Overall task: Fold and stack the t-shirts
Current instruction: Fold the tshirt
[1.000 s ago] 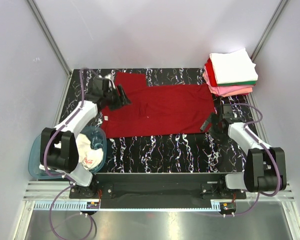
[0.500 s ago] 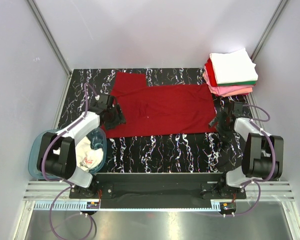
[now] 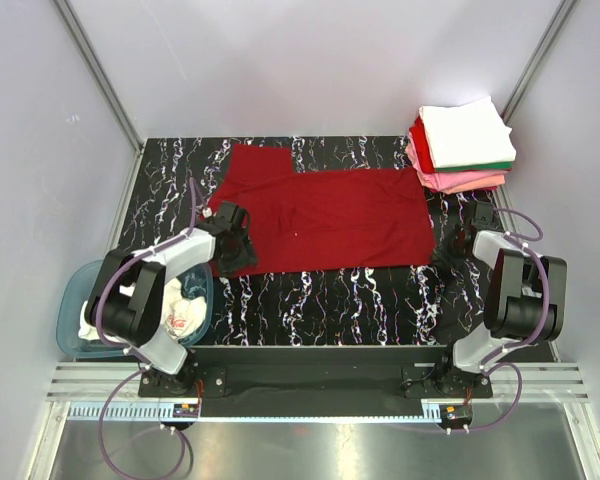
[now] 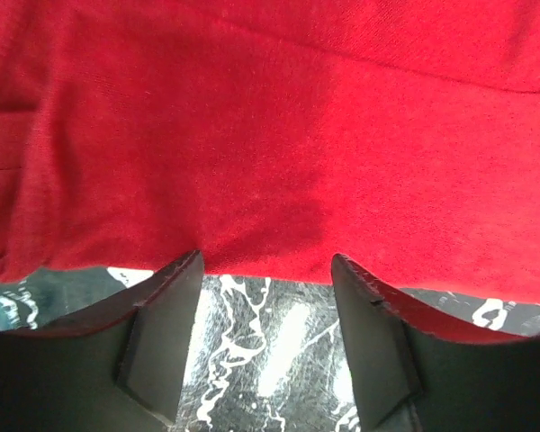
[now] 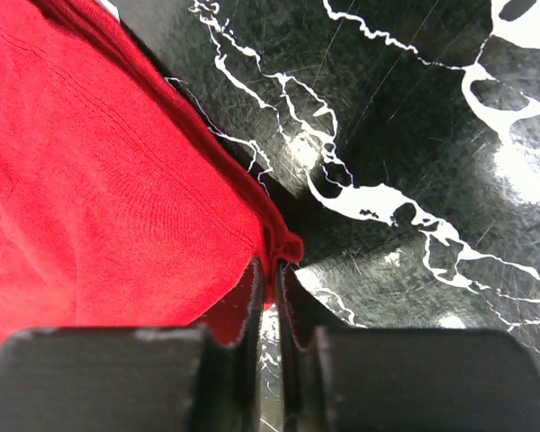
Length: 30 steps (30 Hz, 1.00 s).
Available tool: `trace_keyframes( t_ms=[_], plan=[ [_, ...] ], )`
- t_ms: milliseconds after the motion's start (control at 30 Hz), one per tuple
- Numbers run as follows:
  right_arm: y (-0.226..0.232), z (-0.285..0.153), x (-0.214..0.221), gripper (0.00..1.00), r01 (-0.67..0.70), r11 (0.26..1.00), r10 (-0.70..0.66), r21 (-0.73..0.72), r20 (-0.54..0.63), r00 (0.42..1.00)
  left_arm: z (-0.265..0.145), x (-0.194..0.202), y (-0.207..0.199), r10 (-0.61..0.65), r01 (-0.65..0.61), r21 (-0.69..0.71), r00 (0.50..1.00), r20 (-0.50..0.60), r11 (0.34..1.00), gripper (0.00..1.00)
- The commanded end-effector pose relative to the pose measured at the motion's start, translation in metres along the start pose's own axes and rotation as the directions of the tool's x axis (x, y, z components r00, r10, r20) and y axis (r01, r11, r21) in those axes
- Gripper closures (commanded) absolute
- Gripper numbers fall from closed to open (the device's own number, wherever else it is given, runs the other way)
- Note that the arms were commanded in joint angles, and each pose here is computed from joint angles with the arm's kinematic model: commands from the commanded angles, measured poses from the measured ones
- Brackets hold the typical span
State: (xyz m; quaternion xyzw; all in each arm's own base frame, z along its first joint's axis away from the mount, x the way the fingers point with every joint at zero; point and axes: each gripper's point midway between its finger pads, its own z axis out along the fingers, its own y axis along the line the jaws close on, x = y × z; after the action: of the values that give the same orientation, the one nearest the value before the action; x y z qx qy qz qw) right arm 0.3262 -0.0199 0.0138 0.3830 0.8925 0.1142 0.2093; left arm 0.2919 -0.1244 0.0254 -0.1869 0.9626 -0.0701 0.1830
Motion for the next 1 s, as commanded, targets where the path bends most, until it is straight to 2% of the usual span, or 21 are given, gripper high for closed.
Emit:
trace_keyframes(
  t_ms=[0, 33, 233, 333, 533, 700, 833, 933, 967],
  plan=[
    [-0.013, 0.007, 0.001, 0.95, 0.000, 0.999, 0.001, 0.037, -0.020, 1.000, 0.013, 0.002, -0.001, 0.001, 0.000, -0.020, 1.000, 0.016, 1.000, 0.41],
    [-0.016, 0.007, 0.000, 1.00, -0.006, 0.999, 0.006, 0.042, -0.015, 1.000, 0.015, 0.005, -0.002, 0.005, -0.005, -0.021, 1.000, 0.006, 1.000, 0.42],
    [-0.036, -0.009, -0.003, 1.00, -0.069, 0.994, 0.068, 0.085, 0.016, 0.998, 0.025, 0.034, -0.006, 0.046, -0.047, -0.007, 0.997, -0.060, 0.999, 0.62],
    [-0.052, -0.022, -0.006, 1.00, -0.117, 0.987, 0.112, 0.111, 0.050, 0.992, 0.024, 0.058, -0.009, 0.056, -0.054, 0.016, 0.992, -0.110, 0.998, 0.67],
    [-0.079, -0.047, -0.005, 1.00, -0.256, 0.958, 0.245, 0.131, 0.095, 0.965, 0.000, 0.101, -0.022, 0.104, -0.093, 0.086, 0.986, -0.128, 0.992, 0.85],
    [-0.088, -0.063, 0.000, 1.00, -0.360, 0.924, 0.347, 0.125, 0.117, 0.931, -0.027, 0.144, -0.030, 0.139, -0.118, 0.140, 0.979, -0.152, 0.983, 0.89],
    [-0.091, -0.081, 0.006, 1.00, -0.422, 0.898, 0.404, 0.123, 0.143, 0.903, -0.051, 0.168, -0.019, 0.148, -0.125, 0.156, 0.978, -0.147, 0.980, 0.91],
    [-0.099, -0.101, 0.027, 1.00, -0.473, 0.865, 0.454, 0.169, 0.140, 0.880, -0.068, 0.179, -0.005, 0.144, -0.120, 0.164, 0.980, -0.140, 0.979, 0.90],
    [-0.094, -0.111, 0.026, 1.00, -0.483, 0.866, 0.460, 0.131, 0.170, 0.871, -0.078, 0.182, -0.002, 0.140, -0.114, 0.182, 0.981, -0.135, 0.977, 0.88]
  ],
)
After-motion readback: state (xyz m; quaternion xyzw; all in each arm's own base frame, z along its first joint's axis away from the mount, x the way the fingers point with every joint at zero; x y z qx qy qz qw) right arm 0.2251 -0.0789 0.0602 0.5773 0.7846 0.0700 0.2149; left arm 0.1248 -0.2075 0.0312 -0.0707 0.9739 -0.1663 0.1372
